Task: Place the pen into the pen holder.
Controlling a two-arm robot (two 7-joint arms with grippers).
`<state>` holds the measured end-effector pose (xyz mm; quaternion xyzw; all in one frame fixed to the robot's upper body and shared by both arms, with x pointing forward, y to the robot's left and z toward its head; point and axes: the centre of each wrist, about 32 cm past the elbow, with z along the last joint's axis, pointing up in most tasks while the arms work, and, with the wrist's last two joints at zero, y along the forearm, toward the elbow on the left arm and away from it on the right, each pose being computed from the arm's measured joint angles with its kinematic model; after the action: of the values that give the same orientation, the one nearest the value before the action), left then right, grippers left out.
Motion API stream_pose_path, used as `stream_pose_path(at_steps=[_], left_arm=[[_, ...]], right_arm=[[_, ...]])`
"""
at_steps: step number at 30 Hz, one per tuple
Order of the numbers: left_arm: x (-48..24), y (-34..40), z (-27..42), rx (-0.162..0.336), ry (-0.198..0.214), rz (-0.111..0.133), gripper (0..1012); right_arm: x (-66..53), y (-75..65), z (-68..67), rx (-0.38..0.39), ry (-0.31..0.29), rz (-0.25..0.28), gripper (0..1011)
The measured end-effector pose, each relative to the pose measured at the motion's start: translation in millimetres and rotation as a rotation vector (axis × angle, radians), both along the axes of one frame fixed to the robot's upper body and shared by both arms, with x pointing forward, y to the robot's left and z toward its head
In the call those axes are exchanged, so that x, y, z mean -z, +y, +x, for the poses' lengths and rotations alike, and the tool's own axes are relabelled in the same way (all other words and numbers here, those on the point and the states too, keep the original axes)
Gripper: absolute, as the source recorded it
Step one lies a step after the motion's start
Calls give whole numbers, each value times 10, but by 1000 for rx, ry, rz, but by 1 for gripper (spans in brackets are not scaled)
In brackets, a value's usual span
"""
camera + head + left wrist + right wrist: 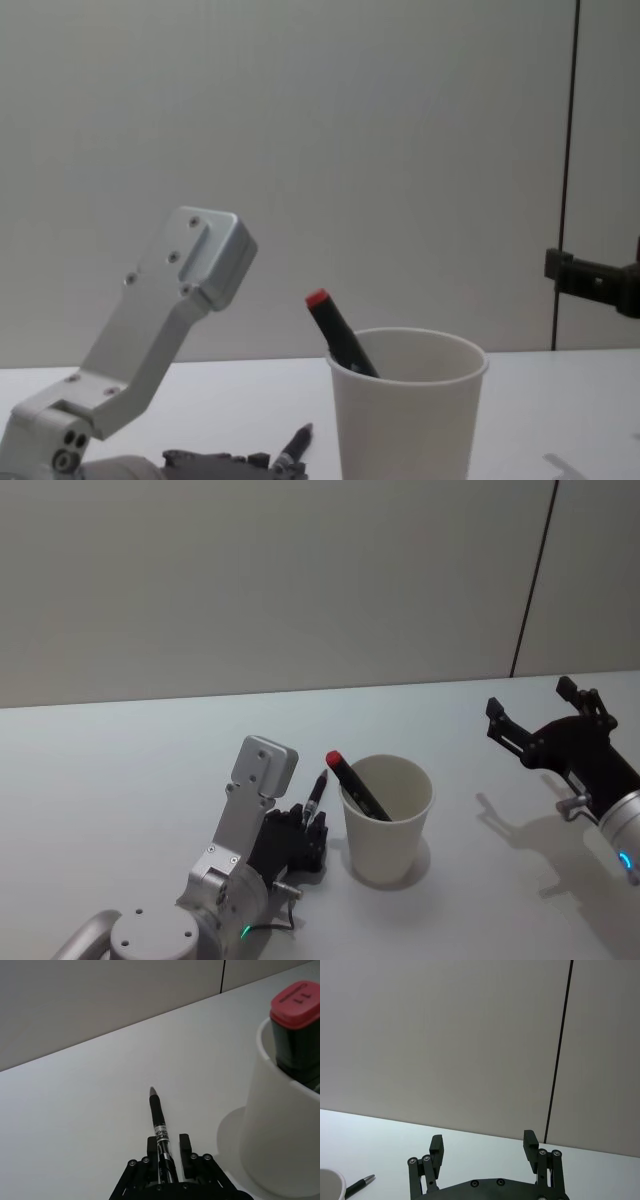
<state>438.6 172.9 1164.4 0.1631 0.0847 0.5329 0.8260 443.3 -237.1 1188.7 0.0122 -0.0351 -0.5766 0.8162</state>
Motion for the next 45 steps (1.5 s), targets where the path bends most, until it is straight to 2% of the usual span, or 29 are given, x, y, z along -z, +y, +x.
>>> stream_pose_path(at_steps=[1, 3, 4, 6, 45], left_arm=[[0, 0, 0, 0, 0, 0, 306], [0, 0, 0, 0, 0, 0, 208], [0, 0, 0, 0, 0, 0, 208], [0, 0, 0, 0, 0, 0, 140], [0, 0, 0, 0, 0, 0, 136]], right_arm=[[0, 0, 0, 0, 0, 0, 1002], [0, 0, 0, 0, 0, 0, 1002], [0, 0, 0, 0, 0, 0, 1001], [0, 0, 0, 0, 0, 0, 1001], [0, 0, 0, 0, 0, 0, 1002]])
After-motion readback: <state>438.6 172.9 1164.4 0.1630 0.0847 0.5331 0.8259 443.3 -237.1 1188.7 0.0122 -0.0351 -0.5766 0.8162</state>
